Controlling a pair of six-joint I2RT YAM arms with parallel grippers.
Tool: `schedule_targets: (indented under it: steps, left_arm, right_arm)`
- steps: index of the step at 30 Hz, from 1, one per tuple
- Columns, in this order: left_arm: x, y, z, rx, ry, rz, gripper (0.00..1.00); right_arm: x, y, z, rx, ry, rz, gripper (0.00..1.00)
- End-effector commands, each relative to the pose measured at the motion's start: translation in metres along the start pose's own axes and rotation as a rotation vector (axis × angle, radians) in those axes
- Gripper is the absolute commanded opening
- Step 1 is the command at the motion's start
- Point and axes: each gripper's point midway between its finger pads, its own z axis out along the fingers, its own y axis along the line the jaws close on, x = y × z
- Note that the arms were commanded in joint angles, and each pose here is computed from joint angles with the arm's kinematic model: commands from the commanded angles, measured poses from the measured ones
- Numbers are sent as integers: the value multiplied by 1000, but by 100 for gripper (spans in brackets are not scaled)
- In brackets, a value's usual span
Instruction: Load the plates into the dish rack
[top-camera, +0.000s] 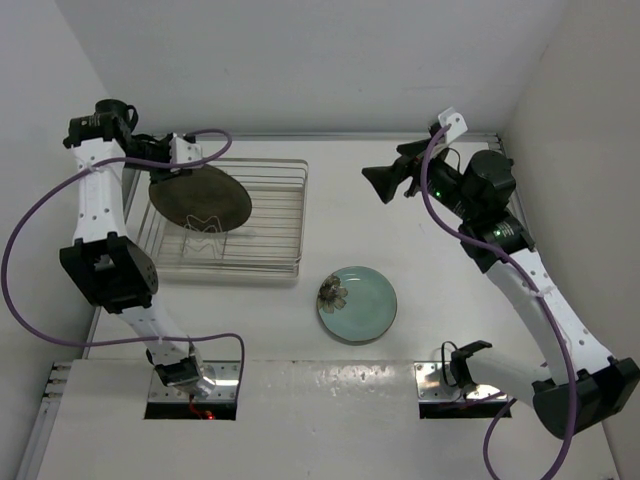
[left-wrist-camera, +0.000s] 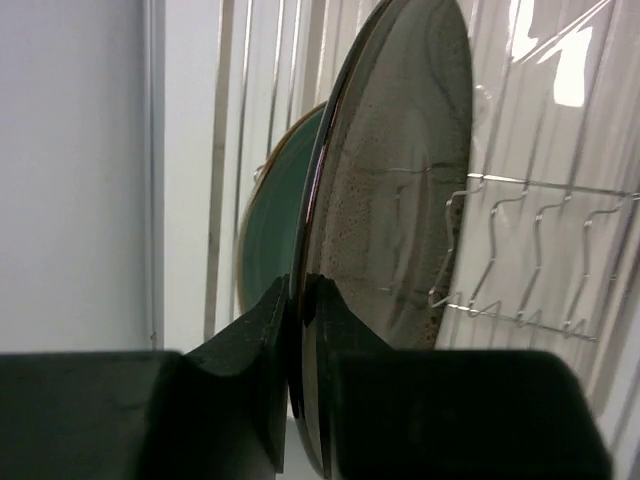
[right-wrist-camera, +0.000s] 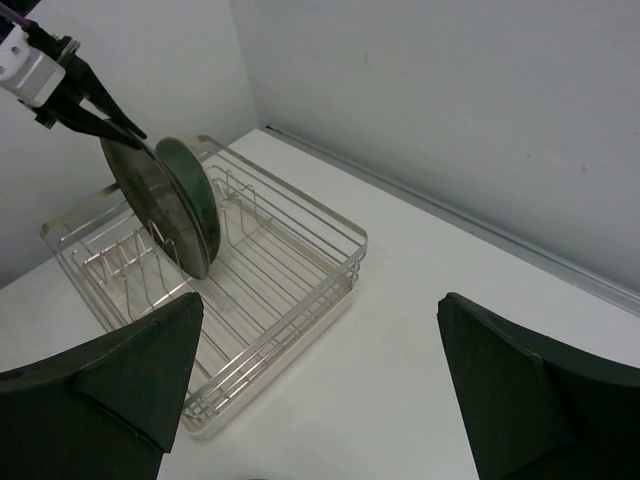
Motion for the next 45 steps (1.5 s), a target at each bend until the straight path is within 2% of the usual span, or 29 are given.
schedule_targets:
  steps: [1, 4, 6, 7, 12, 14, 15, 16, 18, 19, 20, 22, 23, 25, 27, 28, 30, 33, 36, 38, 39, 41, 42, 44, 45]
  left_arm:
    - [12, 55, -9, -185, 36, 145, 19]
    - [16, 63, -10, -234, 47, 125, 30]
    - [18, 71, -13, -273, 67, 129, 34]
    - [20, 70, -11, -274, 64, 108, 40]
    - [18, 75, -16, -303, 69, 86, 48]
    - [9, 78, -23, -323, 54, 75, 56]
    - [1, 84, -29, -343, 38, 81, 61]
    - [-3, 89, -34, -364, 32, 64, 83]
    - [-23, 107, -55, -440, 13, 87, 98]
    - [-34, 123, -68, -509, -9, 64, 100]
    - [-34, 121, -67, -509, -26, 1, 100]
    - [-51, 147, -98, -648, -54, -23, 100]
    - [-60, 151, -107, -689, -101, -121, 100]
    - [-75, 164, -124, -767, -158, -157, 100]
    - [-92, 163, -135, -797, -248, -278, 100]
    - [-108, 162, -141, -796, -331, -359, 100]
    - [-123, 153, -139, -746, -405, -412, 100]
    - [-151, 131, -117, -594, -517, -503, 100]
    - [-174, 106, -100, -473, -575, -522, 100]
    - [-176, 91, -81, -404, -574, -566, 100]
    - [-186, 84, -68, -369, -561, -526, 100]
    - [-183, 60, -36, -308, -472, -564, 100]
    - [-201, 44, -11, -244, -449, -505, 100]
    - [-193, 13, 36, -171, -308, -529, 100]
    - [-214, -13, 62, -93, -289, -474, 100]
  right_arm:
    - [-19, 1, -1, 2, -55, -33, 99]
    - [-9, -2, 3, 13, -13, -8, 99]
    - [-4, -5, 5, 25, 17, 7, 99]
    - [7, -5, 6, 26, 59, 23, 99]
    - [22, -6, 9, 33, 108, 61, 99]
    - [32, -7, 8, 39, 139, 77, 99]
    - [35, -8, 8, 47, 148, 94, 99]
    - [44, -13, 10, 73, 175, 105, 99]
    - [66, -18, 10, 104, 264, 148, 99]
    - [85, -24, 6, 152, 337, 171, 99]
    - [85, -25, 6, 154, 337, 172, 99]
    - [98, -29, 3, 187, 391, 202, 99]
    - [103, -30, 1, 193, 402, 207, 99]
    - [112, -31, -2, 206, 409, 219, 99]
    - [109, -29, -5, 207, 387, 217, 99]
    - [110, -30, -7, 217, 383, 214, 99]
    - [109, -32, -10, 227, 378, 204, 99]
    - [114, -33, -19, 245, 396, 199, 99]
    - [117, -35, -30, 268, 400, 190, 99]
    - [119, -35, -38, 280, 393, 188, 99]
    - [120, -37, -40, 292, 392, 186, 99]
    - [122, -38, -47, 309, 388, 191, 99]
    - [123, -39, -48, 317, 386, 198, 99]
    - [125, -42, -54, 345, 382, 213, 99]
    - [125, -44, -55, 360, 377, 227, 99]
